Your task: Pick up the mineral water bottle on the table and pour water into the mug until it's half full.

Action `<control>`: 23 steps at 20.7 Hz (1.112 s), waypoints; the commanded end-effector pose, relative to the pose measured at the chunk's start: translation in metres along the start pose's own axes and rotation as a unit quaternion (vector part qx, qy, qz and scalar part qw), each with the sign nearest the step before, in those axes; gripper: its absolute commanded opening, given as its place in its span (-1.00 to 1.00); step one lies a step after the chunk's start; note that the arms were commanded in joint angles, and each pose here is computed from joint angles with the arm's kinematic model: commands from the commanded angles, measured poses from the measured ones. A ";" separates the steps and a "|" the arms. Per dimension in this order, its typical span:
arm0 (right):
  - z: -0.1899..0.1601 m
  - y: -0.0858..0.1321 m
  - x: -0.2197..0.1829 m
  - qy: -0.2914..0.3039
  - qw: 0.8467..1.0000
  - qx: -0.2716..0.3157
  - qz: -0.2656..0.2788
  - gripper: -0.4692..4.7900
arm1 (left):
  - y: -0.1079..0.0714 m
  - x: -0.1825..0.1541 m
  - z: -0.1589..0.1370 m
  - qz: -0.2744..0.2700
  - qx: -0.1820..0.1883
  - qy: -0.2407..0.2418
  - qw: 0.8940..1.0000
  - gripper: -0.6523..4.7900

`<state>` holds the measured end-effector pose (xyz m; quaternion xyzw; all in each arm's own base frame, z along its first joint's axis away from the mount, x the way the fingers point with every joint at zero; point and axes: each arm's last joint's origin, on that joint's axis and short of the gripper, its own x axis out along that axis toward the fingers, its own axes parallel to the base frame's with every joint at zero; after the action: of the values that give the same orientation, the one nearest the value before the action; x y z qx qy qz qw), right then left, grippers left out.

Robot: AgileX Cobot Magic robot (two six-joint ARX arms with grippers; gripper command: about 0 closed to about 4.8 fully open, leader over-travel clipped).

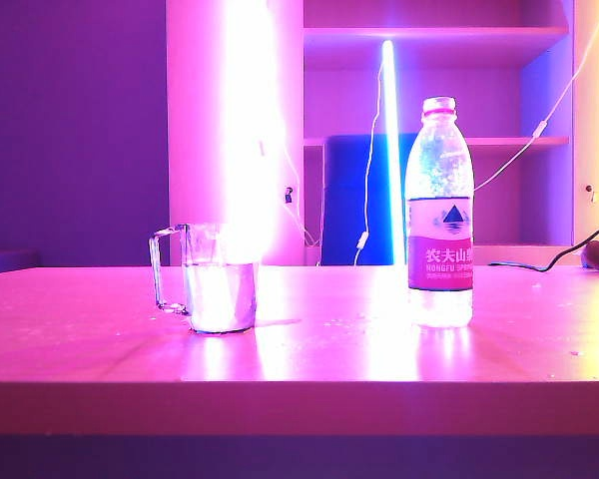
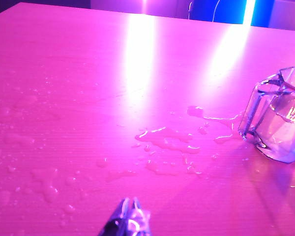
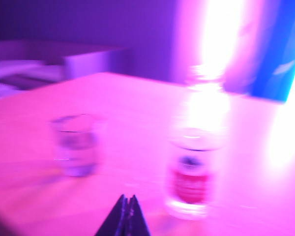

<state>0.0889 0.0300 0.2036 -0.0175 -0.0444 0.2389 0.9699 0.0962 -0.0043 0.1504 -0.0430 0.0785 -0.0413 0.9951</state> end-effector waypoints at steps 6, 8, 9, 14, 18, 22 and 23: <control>-0.035 -0.013 -0.004 0.025 0.997 -0.008 -0.079 -0.84 | 0.000 0.000 0.001 -0.002 -0.001 -0.003 1.000 -0.77; -0.043 -0.015 -0.004 0.054 0.995 0.001 -0.088 -0.84 | 0.000 0.000 0.001 -0.002 -0.001 -0.003 1.000 -0.77; -0.046 -0.016 -0.005 0.072 0.992 0.006 -0.100 -0.84 | 0.000 0.000 0.001 -0.002 -0.001 -0.003 1.000 -0.77; -0.052 -0.016 -0.006 0.102 0.989 0.015 -0.105 -0.84 | 0.000 0.000 0.001 -0.002 -0.001 -0.003 1.000 -0.77; -0.055 -0.016 -0.007 0.116 0.988 0.020 -0.104 -0.84 | 0.000 0.000 0.001 -0.002 -0.001 -0.003 1.000 -0.77; -0.055 -0.016 -0.007 0.116 0.988 0.020 -0.105 -0.84 | 0.000 0.000 0.001 -0.002 -0.001 -0.003 1.000 -0.77; -0.055 -0.016 -0.007 0.116 0.988 0.020 -0.104 -0.84 | 0.000 0.000 0.001 -0.002 -0.001 -0.003 1.000 -0.77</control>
<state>0.0950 0.0120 0.1504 -0.0197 0.0733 0.1344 0.9880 0.0961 -0.0043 0.1503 -0.0430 0.0790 -0.0414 0.9951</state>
